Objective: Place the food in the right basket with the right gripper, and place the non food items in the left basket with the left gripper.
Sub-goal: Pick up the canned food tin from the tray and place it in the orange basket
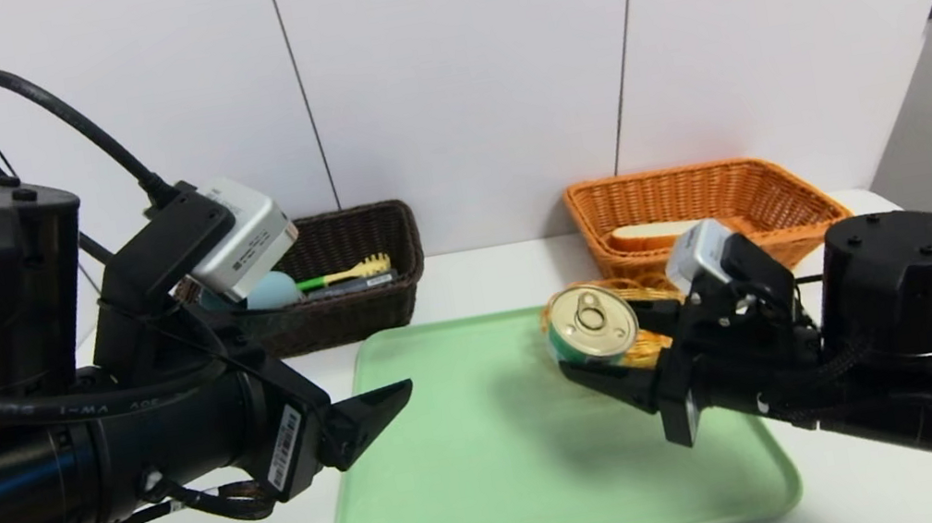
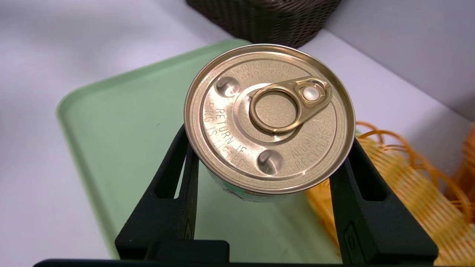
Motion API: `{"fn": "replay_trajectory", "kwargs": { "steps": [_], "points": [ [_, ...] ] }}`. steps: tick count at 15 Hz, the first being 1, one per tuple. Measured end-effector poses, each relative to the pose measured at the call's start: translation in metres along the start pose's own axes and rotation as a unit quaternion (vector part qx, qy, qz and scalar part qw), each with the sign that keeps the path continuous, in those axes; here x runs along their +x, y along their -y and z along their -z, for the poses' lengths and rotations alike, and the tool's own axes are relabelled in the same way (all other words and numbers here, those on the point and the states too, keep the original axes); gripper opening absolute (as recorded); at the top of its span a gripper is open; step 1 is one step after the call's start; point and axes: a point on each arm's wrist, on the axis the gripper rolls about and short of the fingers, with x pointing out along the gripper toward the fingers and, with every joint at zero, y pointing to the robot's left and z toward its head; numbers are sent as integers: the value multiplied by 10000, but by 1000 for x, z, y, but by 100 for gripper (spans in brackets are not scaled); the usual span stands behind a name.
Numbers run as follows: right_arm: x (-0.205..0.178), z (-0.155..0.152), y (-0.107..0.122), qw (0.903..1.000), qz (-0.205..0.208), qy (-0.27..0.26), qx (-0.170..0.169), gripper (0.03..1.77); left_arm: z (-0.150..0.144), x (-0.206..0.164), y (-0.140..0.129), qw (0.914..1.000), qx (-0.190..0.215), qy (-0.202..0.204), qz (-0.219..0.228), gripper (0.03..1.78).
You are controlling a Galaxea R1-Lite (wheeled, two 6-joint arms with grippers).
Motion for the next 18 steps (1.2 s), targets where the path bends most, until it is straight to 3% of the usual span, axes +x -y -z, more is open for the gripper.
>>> {"fn": "replay_trajectory", "kwargs": {
  "steps": [6,13,18],
  "points": [
    [15,-32,39,9905,1363,149,133,97,-1,-1,0,10000,-6,28,-7,169],
    [19,-36,104,9490,3135,119,313,97,-1,-1,0,10000,-3,19,0,169],
    [19,-20,141,9317,3597,-243,443,97,-1,-1,0,10000,-10,24,-5,169]
  ]
}}
